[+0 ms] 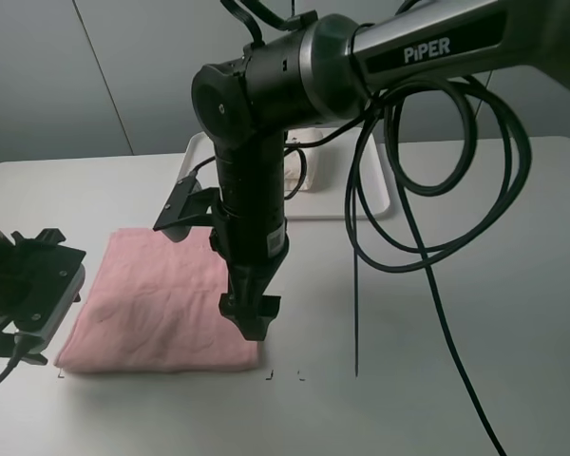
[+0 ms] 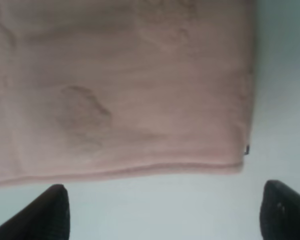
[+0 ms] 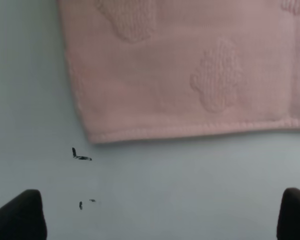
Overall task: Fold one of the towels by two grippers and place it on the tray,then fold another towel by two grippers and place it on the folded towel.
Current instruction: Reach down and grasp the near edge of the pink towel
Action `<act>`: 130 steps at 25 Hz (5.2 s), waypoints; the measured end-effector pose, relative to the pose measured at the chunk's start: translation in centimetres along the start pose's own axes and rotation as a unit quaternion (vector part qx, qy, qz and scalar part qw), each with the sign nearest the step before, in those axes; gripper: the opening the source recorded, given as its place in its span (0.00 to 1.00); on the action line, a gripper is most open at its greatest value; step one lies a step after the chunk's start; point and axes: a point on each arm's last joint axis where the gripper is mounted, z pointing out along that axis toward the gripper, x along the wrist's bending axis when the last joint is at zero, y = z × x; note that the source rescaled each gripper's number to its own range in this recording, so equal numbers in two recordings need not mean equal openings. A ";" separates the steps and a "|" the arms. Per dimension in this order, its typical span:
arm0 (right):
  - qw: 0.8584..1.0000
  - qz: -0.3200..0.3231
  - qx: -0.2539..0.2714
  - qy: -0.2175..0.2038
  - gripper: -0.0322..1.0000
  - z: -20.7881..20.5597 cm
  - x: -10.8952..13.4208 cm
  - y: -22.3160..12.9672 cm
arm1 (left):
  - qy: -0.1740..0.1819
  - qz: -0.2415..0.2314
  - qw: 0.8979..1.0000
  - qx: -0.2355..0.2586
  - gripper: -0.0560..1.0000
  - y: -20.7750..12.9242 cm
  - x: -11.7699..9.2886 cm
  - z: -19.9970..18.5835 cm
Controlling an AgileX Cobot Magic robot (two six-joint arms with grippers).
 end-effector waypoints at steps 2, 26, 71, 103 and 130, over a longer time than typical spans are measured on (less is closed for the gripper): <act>1.000 -0.002 0.000 -0.001 1.00 0.2 0.4 0.2 | -0.002 0.007 1.000 0.004 0.98 -0.1 -0.4 0.3; 1.000 -0.017 -0.013 -0.005 1.00 2.5 2.6 0.9 | 0.017 0.023 0.999 0.027 0.98 1.7 -1.3 1.2; 0.998 -0.048 -0.039 0.006 1.00 4.3 3.8 0.9 | -0.013 0.019 0.999 0.029 0.98 1.8 -1.2 3.7; 0.995 -0.091 -0.030 -0.011 0.74 6.6 4.5 1.8 | -0.013 0.015 0.999 0.029 0.98 1.8 -1.2 3.7; 0.994 -0.070 -0.047 -0.068 0.05 7.5 3.9 1.1 | 0.001 0.017 0.999 0.028 0.83 1.9 -1.0 3.8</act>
